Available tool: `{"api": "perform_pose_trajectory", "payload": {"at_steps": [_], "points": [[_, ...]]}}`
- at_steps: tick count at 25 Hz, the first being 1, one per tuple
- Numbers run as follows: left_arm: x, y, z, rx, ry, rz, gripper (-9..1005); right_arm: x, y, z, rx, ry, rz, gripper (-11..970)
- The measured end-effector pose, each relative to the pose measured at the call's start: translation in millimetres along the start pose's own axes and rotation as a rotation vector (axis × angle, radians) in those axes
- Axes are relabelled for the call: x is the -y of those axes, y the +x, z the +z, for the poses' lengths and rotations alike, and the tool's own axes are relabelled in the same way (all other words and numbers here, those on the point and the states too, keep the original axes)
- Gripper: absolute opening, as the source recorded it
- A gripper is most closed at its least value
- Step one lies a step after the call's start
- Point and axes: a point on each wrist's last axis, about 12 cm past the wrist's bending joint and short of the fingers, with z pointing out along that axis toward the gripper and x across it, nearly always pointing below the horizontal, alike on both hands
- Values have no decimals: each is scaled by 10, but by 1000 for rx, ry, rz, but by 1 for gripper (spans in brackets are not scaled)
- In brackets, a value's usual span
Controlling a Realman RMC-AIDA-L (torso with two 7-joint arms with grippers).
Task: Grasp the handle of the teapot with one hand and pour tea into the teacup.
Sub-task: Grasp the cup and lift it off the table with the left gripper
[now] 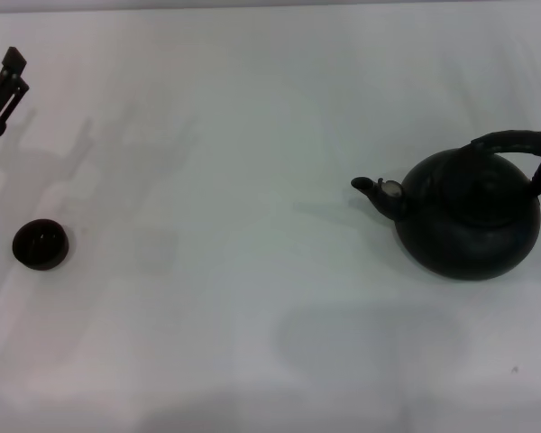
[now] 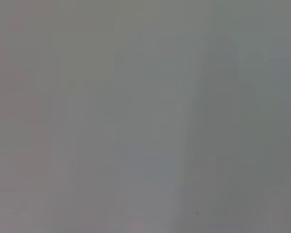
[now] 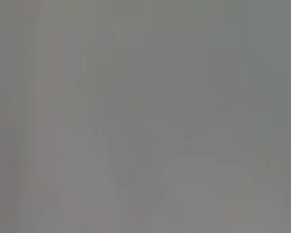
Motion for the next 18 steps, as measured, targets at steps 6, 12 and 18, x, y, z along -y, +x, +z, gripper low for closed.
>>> {"api": "perform_pose_trajectory", "payload": {"at_steps": [6, 12, 18], "points": [[0, 1, 0, 0, 0, 0, 862, 0, 0, 0, 0, 0, 0, 868], [8, 4, 1, 0, 0, -2, 861, 3, 13, 0, -11, 2, 0, 868], [6, 4, -6, 0, -1, -2, 862, 4, 14, 0, -12, 3, 0, 868]]}}
